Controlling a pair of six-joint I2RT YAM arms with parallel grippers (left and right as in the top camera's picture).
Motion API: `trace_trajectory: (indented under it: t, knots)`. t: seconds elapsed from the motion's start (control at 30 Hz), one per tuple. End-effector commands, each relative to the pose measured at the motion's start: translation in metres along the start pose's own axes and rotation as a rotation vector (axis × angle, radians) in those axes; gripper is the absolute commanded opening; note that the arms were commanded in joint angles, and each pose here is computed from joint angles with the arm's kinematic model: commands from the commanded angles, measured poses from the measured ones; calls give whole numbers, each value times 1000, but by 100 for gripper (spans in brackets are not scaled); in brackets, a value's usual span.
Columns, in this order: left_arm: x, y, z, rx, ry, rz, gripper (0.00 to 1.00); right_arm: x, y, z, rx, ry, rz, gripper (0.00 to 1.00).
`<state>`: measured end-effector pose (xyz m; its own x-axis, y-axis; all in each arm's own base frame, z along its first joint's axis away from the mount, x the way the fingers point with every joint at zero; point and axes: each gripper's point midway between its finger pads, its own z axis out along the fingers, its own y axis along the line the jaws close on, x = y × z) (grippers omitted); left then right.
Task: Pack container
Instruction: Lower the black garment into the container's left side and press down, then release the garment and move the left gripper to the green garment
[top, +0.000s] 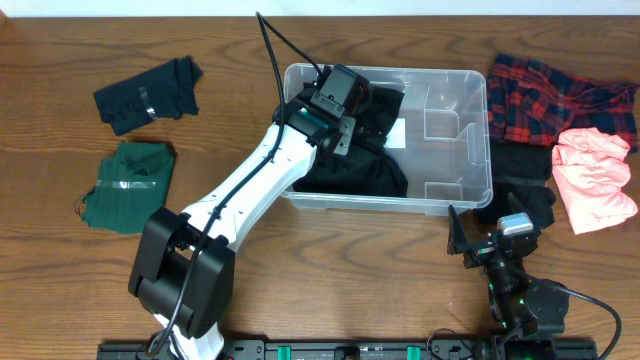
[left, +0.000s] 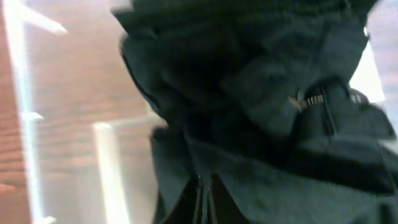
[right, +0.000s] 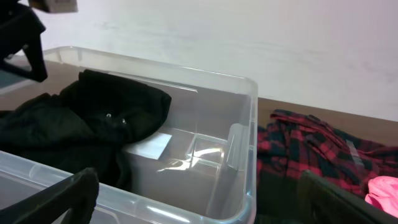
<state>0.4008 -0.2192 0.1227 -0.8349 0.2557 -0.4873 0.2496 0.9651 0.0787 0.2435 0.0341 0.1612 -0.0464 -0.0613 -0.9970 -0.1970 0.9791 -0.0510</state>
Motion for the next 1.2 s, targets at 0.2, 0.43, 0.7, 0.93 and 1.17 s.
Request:
trace_trajectory:
  t: [0.2,0.43,0.7,0.93,1.17]
  knots:
    - [58,-20,28,110,180,-56,6,0,-2,0,11,-1,-6,99]
    - [81,-18,44,97,222,-49,6,0,-2,0,11,-1,-6,99]
    - [55,-28,34,156,146,-65,6,0,-2,0,11,-1,-6,99]
    - [21,-26,-5,192,27,-84,6,0,-2,0,11,-1,-6,99]
    - [-2,8,-42,179,-70,-152,6,0,-2,0,11,-1,-6,99]
